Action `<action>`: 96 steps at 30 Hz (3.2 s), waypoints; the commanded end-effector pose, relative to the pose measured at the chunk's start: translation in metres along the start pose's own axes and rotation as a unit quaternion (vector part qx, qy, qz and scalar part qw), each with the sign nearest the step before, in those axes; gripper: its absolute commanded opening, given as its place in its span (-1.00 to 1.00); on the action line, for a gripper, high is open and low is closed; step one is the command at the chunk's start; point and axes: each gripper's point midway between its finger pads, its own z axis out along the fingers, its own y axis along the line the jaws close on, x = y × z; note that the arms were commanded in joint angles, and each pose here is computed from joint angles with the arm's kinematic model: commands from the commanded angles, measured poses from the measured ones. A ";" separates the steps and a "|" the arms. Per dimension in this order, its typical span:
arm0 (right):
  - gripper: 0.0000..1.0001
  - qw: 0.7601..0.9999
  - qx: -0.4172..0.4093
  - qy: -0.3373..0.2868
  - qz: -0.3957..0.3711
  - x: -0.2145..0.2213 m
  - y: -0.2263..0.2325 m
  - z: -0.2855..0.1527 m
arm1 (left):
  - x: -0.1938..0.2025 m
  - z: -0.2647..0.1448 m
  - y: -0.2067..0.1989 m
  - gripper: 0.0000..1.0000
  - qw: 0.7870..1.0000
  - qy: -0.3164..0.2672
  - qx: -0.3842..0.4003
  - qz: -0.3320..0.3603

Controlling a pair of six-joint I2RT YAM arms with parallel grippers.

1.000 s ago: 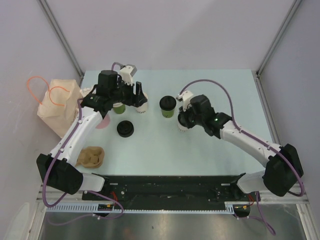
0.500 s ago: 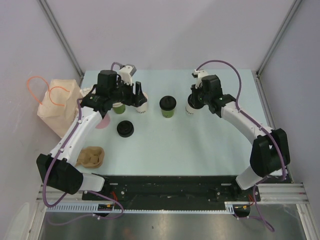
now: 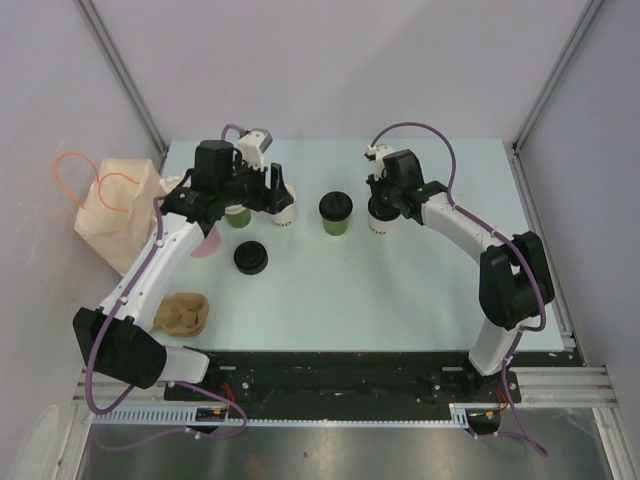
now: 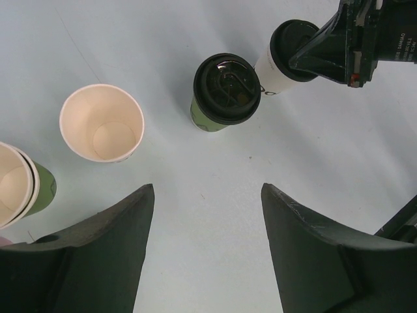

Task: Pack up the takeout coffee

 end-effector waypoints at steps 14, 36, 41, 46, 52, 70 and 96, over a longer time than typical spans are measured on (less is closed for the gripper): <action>-0.10 0.999 0.033 -0.025 -0.024 -0.027 -0.002 -0.013 | -0.023 -0.019 0.011 0.54 0.997 -0.036 -0.025 0.065; 0.47 0.989 -0.031 -0.140 -0.037 -0.089 0.042 -0.121 | 0.047 -0.130 0.100 0.61 0.938 0.089 -0.290 0.170; 0.47 0.990 -0.043 -0.126 -0.051 -0.077 0.057 -0.141 | 0.114 -0.146 0.106 0.55 0.930 0.184 -0.271 0.169; 0.48 0.989 -0.070 -0.105 -0.077 -0.055 0.084 -0.157 | 0.201 -0.150 0.100 0.36 0.918 0.296 -0.197 0.176; 0.47 0.989 -0.077 -0.081 -0.102 -0.031 0.108 -0.163 | 0.264 -0.168 0.123 0.06 0.890 0.388 -0.173 0.168; 0.46 0.991 -0.083 -0.037 -0.098 0.009 0.129 -0.155 | 0.292 -0.188 0.131 -0.06 0.853 0.425 -0.049 0.299; 0.46 0.988 -0.099 -0.008 -0.117 0.026 0.150 -0.134 | 0.306 -0.200 0.127 0.01 0.830 0.466 -0.016 0.306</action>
